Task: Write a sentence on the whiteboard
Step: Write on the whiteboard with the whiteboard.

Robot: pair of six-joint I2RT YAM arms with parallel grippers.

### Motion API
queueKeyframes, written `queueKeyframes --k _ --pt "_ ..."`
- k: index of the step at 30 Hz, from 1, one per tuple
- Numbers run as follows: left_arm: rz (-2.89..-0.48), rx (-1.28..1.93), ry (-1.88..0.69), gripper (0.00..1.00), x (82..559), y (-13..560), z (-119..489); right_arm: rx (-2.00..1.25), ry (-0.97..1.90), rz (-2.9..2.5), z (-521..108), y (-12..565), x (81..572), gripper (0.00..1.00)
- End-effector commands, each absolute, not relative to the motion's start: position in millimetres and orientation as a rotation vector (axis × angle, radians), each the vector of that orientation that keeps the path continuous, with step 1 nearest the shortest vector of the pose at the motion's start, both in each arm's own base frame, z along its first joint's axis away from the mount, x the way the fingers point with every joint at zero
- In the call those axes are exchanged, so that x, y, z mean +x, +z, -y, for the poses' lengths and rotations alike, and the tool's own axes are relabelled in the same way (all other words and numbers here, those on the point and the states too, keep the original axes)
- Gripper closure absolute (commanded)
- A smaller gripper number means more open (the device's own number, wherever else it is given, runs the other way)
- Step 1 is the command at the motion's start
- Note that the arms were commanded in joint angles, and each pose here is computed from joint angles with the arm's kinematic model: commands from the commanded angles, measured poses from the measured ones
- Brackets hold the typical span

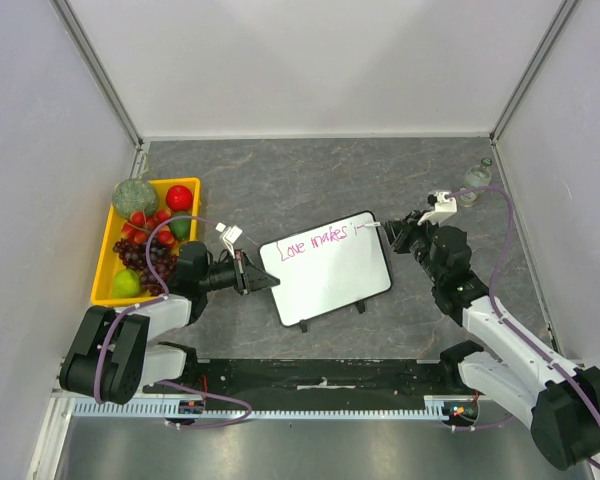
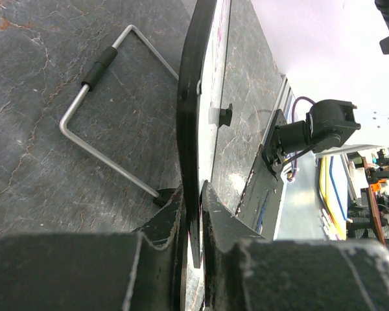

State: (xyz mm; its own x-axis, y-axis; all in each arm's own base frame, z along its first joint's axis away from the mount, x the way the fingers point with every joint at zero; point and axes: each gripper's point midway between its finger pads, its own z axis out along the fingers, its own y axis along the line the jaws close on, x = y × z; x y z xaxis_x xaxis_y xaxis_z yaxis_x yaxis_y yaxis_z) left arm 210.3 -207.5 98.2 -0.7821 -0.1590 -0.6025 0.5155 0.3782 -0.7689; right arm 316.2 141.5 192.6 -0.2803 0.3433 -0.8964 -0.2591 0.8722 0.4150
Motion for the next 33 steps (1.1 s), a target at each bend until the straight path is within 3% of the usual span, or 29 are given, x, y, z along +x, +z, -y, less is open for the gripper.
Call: queueKeyframes --k 1,12,33 --pt "-2.000 0.341 -1.411 0.98 217.6 102.9 208.1 0.062 0.569 -1.752 -138.0 199.0 318.5 1.00" --pt "-2.000 0.341 -1.411 0.98 217.6 102.9 208.1 0.058 0.671 -1.648 -148.2 237.9 316.0 1.00" --pt "-1.997 0.344 -1.412 0.98 216.9 103.8 208.1 0.038 0.645 -1.748 -149.3 195.7 314.3 1.00"
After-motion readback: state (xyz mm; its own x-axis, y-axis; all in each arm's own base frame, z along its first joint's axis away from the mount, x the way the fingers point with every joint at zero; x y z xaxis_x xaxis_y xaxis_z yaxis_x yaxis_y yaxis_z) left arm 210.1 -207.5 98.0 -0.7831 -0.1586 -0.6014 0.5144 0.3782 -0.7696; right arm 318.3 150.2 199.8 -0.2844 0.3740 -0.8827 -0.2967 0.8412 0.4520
